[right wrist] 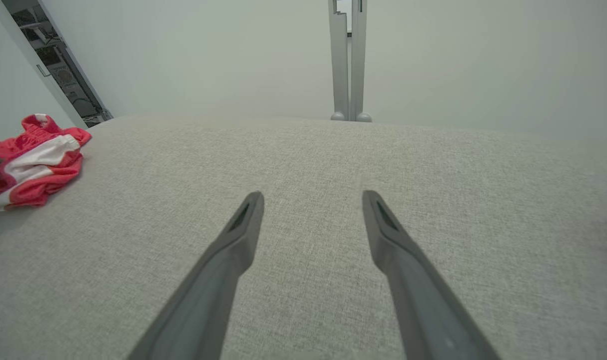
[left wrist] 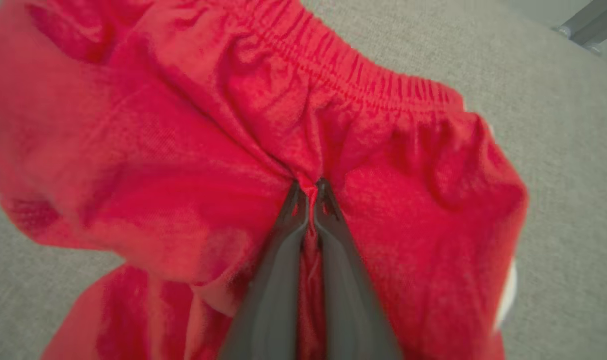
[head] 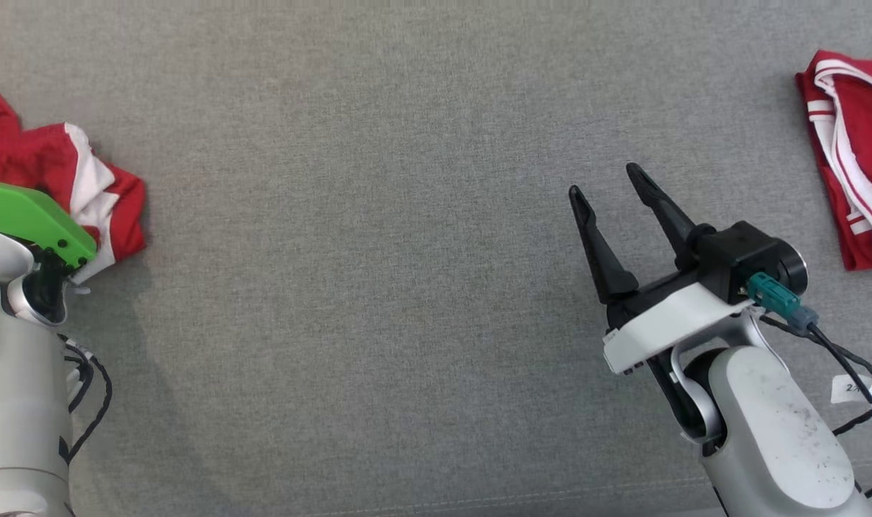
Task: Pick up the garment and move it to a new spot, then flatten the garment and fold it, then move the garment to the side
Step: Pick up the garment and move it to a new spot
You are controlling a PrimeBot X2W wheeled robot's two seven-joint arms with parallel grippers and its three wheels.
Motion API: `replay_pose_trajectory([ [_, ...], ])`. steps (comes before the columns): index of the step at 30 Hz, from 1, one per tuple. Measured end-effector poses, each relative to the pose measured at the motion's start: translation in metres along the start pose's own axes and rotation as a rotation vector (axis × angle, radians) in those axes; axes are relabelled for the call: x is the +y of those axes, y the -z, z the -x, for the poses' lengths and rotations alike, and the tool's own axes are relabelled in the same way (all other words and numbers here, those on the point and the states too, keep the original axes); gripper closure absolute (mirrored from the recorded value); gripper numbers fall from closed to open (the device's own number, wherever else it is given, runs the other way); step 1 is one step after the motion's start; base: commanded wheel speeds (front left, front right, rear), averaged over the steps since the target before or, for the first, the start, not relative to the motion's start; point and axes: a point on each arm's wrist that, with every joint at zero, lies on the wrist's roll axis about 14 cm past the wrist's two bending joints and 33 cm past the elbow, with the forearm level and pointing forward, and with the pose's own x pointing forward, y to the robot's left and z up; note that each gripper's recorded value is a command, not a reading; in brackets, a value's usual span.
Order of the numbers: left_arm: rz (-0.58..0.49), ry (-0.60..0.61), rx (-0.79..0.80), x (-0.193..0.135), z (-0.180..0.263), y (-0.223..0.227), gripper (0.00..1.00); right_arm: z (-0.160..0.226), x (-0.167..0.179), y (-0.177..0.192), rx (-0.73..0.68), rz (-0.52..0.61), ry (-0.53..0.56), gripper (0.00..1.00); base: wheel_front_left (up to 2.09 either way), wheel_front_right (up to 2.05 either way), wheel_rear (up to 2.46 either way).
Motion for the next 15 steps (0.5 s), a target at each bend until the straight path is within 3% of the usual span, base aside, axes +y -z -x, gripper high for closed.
replay_pose_trajectory([
  [7, -0.063, 0.135, -0.183, -0.038, 0.037, -0.074, 1.00, 0.019, -0.003, -0.011, -0.025, -0.015, 0.050, 0.00, 0.00, 0.00, 0.00],
  [11, -0.110, 0.282, -0.306, -0.093, 0.074, -0.119, 1.00, 0.033, -0.001, -0.022, -0.047, -0.021, 0.069, 0.00, 0.00, 0.00, 0.00],
  [15, -0.141, 0.464, -0.358, -0.163, 0.113, -0.132, 1.00, 0.048, -0.001, -0.034, -0.075, -0.019, 0.090, 0.00, 0.00, 0.00, 0.00],
])
